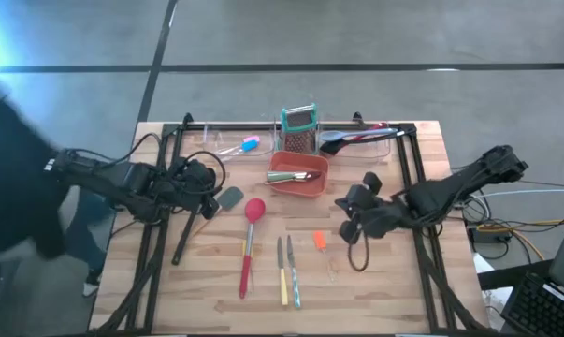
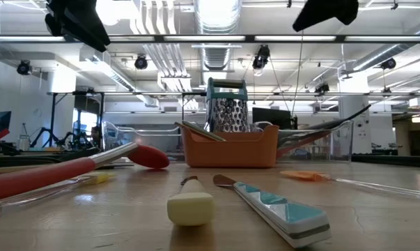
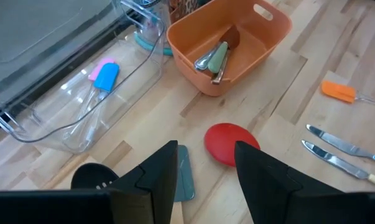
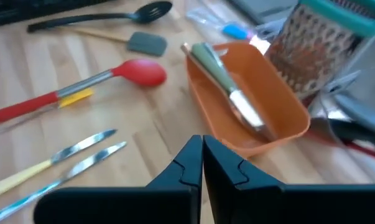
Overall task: Pick & Place Kitchen Items
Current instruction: Put the white table knife into the orange bin
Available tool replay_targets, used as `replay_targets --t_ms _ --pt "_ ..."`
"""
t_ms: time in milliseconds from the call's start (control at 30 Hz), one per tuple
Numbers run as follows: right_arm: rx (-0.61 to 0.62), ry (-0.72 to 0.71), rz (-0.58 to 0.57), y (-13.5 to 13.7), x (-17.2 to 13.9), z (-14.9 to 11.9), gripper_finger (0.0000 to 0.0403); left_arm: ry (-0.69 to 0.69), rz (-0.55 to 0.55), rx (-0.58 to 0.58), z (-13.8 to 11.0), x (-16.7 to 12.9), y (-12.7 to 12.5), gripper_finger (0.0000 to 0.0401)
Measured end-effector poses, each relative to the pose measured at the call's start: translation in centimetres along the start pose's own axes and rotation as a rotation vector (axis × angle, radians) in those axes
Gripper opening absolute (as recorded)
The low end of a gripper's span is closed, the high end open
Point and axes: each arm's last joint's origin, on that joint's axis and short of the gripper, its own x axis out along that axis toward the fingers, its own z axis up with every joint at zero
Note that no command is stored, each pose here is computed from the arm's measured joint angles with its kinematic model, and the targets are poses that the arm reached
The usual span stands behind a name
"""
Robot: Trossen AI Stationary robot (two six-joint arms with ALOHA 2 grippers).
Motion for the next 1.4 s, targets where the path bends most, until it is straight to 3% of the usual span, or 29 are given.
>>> replay_targets --t_ms 233,500,667,967,1200,1400 --pt "-0.022 -0.033 0.007 4.0 0.5 0.6 0.0008 0.069 -0.059 0.005 -0.3 0.0 -0.1 0.0163" --pt "0.214 0.025 0.117 9.5 0.1 0.0 0.0008 0.135 -0.092 -0.032 -0.6 0.0 -0.1 0.0163" --pt "0.238 0.096 0.157 12.7 0.5 -0.8 0.0008 0.151 -0.106 -0.042 -0.6 -0.1 -0.1 0.0163" --pt "0.422 0.432 0.101 15.3 2.2 -4.1 0.0008 0.150 -0.112 -0.070 -0.5 0.0 -0.2 0.0163" --pt "0.562 0.394 0.215 17.0 2.8 -3.7 0.0011 0.114 -0.123 -0.103 -0.2 0.2 -0.7 0.0163" --pt "0.595 0.384 0.228 17.3 3.8 -3.6 0.0047 0.134 -0.132 -0.115 -0.2 0.5 -1.0 0.0163"
